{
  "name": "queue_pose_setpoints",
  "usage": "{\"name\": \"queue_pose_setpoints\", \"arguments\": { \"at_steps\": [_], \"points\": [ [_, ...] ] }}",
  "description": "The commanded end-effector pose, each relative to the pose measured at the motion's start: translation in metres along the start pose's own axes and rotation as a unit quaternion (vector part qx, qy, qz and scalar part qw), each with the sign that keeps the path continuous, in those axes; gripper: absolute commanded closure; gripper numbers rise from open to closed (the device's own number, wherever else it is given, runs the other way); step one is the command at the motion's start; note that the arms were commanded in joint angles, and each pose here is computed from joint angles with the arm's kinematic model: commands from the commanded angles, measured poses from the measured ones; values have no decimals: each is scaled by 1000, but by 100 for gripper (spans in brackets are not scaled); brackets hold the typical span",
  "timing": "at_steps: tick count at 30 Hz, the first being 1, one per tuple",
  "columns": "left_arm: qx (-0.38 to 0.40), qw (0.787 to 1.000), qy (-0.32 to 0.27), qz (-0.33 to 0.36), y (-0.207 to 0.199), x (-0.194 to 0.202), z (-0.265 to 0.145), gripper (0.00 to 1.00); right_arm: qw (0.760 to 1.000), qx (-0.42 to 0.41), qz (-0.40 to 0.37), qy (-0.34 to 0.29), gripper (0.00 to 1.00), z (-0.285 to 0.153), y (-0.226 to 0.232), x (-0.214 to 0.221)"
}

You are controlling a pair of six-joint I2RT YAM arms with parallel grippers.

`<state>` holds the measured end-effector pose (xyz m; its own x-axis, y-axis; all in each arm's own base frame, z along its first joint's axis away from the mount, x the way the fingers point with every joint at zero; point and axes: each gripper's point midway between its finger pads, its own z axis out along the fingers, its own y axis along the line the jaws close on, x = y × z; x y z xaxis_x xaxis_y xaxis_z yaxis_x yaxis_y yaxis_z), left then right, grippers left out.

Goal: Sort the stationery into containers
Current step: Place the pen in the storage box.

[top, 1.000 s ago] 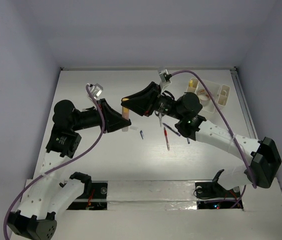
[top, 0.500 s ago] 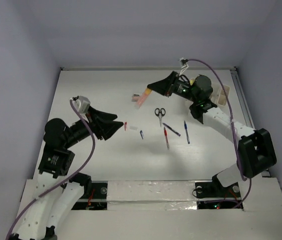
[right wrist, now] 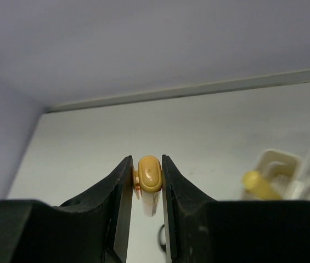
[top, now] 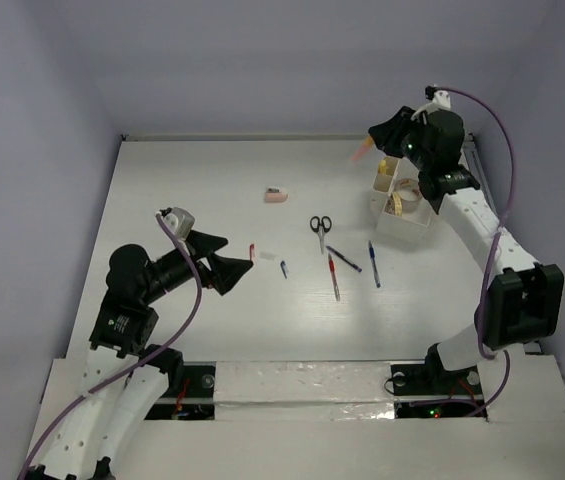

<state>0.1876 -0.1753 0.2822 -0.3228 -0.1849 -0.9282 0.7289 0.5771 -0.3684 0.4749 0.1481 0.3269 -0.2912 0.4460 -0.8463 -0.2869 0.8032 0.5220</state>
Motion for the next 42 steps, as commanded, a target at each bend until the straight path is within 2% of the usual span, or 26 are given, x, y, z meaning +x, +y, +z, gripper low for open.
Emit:
{"name": "queue_pose_setpoints", "arguments": {
  "at_steps": [1, 4, 9, 15, 26, 31, 32, 35, 36, 39, 42],
  "points": [
    [-4, 999, -30, 25, 0, -14, -1, 1, 980, 163, -110, -33, 100, -18, -50, -41],
    [-17, 999, -33, 20, 4, -12, -3, 1, 965, 220, -135, -48, 100, -23, -73, -62],
    [-22, 999, -29, 13, 6, -9, -2, 1, 948, 274, -161, -35, 100, -11, -101, -65],
    [-30, 999, -27, 9, 9, -7, -1, 1, 940, 291, -177, -16, 100, 10, -118, -57],
    [-36, 999, -33, 10, 10, -9, -2, 1, 940, 286, -186, 7, 100, 37, -136, -35],
    [-38, 999, -32, 9, 11, -8, -2, 1, 942, 275, -193, 20, 100, 44, -128, -20],
    [-38, 999, -32, 9, 11, -8, -2, 1, 943, 273, -191, 25, 88, 44, -128, -17],
    [-39, 999, -32, 8, 11, -8, -2, 1, 946, 262, -187, 32, 69, 45, -118, -16],
    [-40, 999, -33, 8, 11, -8, -2, 1, 946, 262, -188, 33, 54, 45, -119, -16],
    [-40, 999, -34, 9, 12, -8, -3, 1, 948, 253, -190, 32, 36, 41, -107, -21],
    [-40, 999, -35, 9, 11, -9, -3, 1, 952, 247, -182, 22, 26, 29, -96, -30]
  ]
}}
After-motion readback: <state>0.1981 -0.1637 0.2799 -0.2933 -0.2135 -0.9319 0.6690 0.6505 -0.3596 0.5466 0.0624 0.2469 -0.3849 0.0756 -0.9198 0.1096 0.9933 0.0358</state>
